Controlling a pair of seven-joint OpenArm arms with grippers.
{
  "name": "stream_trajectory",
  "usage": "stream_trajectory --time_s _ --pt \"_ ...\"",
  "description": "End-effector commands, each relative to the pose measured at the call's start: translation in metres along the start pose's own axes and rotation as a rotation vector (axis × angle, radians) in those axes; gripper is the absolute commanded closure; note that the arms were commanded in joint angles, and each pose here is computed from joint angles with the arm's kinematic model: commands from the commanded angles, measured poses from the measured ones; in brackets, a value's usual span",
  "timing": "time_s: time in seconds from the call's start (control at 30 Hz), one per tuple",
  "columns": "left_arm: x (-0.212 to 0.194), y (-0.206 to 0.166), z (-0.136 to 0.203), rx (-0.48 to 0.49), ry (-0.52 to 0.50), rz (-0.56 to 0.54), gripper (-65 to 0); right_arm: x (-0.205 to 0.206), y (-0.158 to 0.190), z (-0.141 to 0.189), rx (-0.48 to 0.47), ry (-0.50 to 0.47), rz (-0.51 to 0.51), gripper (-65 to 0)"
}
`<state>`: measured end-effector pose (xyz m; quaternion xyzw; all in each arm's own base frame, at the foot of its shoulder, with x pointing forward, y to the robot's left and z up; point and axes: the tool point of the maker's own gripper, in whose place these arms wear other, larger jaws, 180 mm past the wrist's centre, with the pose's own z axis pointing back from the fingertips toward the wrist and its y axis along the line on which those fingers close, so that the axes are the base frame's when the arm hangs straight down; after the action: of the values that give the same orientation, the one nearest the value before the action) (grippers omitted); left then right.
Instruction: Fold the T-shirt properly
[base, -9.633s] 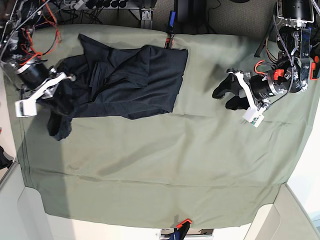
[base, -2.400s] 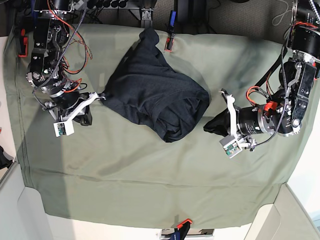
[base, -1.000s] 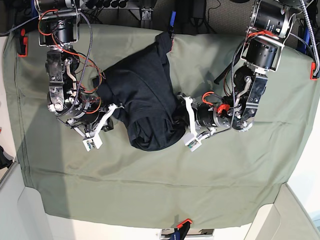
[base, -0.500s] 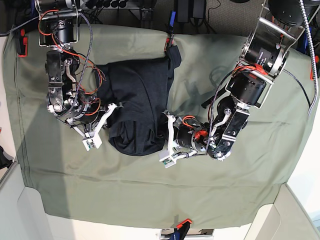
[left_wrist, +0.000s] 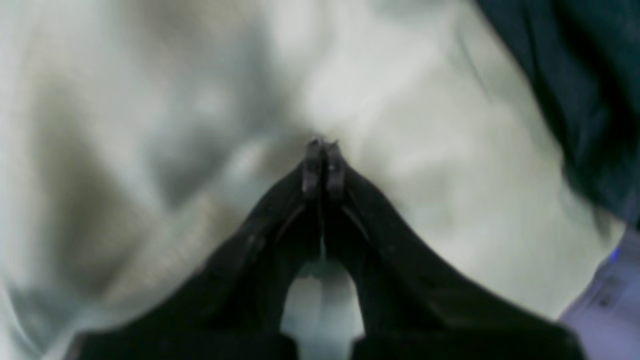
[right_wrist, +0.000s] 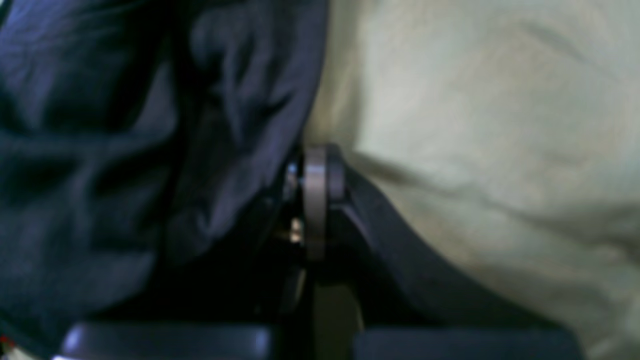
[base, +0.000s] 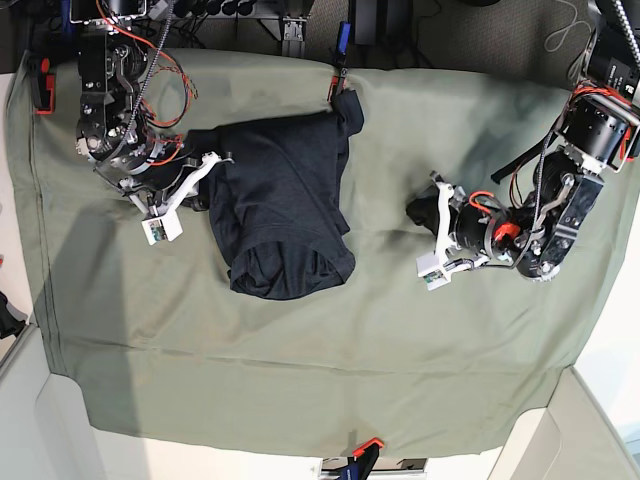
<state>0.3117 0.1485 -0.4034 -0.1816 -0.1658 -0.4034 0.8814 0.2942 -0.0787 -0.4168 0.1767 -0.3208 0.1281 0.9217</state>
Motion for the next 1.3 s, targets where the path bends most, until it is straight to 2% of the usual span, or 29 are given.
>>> stream_trajectory --time_s 0.0,0.1,0.27,0.43,0.5,0.67,0.9,1.0,1.1,1.27 --pt "0.004 0.006 0.015 0.022 -0.024 -0.023 0.0 -0.005 0.007 0.003 0.024 0.01 -0.003 0.0" --pt "-0.026 -0.001 0.024 0.027 0.03 -0.039 0.0 -0.018 0.029 0.002 0.089 0.018 -0.024 0.0" --pt "-0.058 -0.011 0.037 0.026 0.096 -0.067 0.0 -0.016 0.068 -0.007 0.169 0.008 -0.04 0.0" --pt "-0.074 -0.028 0.055 0.03 0.11 -0.104 0.0 -0.019 0.092 -0.01 0.218 0.033 -0.006 0.0" --pt "-0.077 -0.028 0.064 0.049 0.096 -0.099 0.0 -0.017 0.092 -0.009 0.206 0.03 0.015 0.0" --pt "-0.083 -0.026 0.084 0.098 0.045 -0.048 0.0 -0.002 0.073 0.005 0.122 0.002 0.097 0.0" --pt "-0.117 -0.035 0.094 0.107 0.064 0.043 0.0 -0.002 0.022 0.042 -0.016 -0.02 0.153 0.0" --pt "-0.134 -0.043 0.097 0.102 0.078 0.086 0.0 -0.012 0.001 0.061 -0.063 -0.014 0.139 0.0" --pt "-0.135 -0.057 0.102 0.098 0.05 0.1 0.0 -0.022 -0.017 0.081 -0.098 -0.008 0.117 0.0" --pt "-0.14 -0.099 0.103 0.064 0.026 0.113 0.0 -0.053 -0.037 0.122 -0.143 0.048 0.074 0.0"
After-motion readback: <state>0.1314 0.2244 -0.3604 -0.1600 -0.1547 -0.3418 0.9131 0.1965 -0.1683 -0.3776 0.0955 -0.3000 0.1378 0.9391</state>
